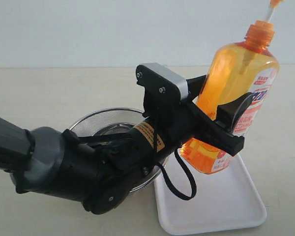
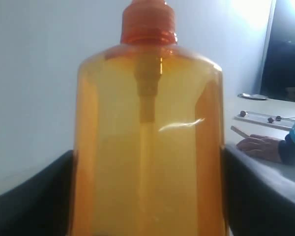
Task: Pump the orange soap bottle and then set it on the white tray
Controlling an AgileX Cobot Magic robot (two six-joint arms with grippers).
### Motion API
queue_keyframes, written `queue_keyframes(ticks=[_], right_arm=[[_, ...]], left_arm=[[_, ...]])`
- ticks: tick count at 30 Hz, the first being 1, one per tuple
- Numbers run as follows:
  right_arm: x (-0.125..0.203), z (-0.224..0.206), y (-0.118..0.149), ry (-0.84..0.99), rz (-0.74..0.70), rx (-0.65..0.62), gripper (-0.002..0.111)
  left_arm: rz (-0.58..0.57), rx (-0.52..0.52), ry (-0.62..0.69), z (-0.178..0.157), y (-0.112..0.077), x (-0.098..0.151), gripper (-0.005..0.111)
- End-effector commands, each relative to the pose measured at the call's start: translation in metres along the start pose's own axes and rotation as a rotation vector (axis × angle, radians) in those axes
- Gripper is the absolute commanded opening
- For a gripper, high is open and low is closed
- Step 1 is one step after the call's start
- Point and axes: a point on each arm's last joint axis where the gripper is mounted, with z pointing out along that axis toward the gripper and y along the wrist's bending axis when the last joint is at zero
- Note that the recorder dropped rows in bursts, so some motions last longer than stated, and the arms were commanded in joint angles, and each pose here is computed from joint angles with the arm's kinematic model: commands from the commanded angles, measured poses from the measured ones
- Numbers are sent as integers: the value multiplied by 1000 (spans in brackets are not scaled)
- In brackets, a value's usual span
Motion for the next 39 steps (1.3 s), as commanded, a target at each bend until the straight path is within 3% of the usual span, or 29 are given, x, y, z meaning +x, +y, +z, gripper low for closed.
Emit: queue_keyframes(ticks=[1,20,22,28,39], right_arm=[[0,-1,-2,-9,-10,5,1],[-1,-1,-2,-20,-21,11,1],[-9,-2,-6,-93,-69,60,1],[-30,-2,-3,-167,-37,104,1],[-52,40,15,-143,-167,360,1]], left_arm=[[-15,18,-72,2,-2,0,5],[-3,51,-66,0,-5,0,5],[-1,53,-67,0,-6,-1,5],[7,80,-70,0,-8,-2,5],[18,91,-80,-1,-12,-6,5]])
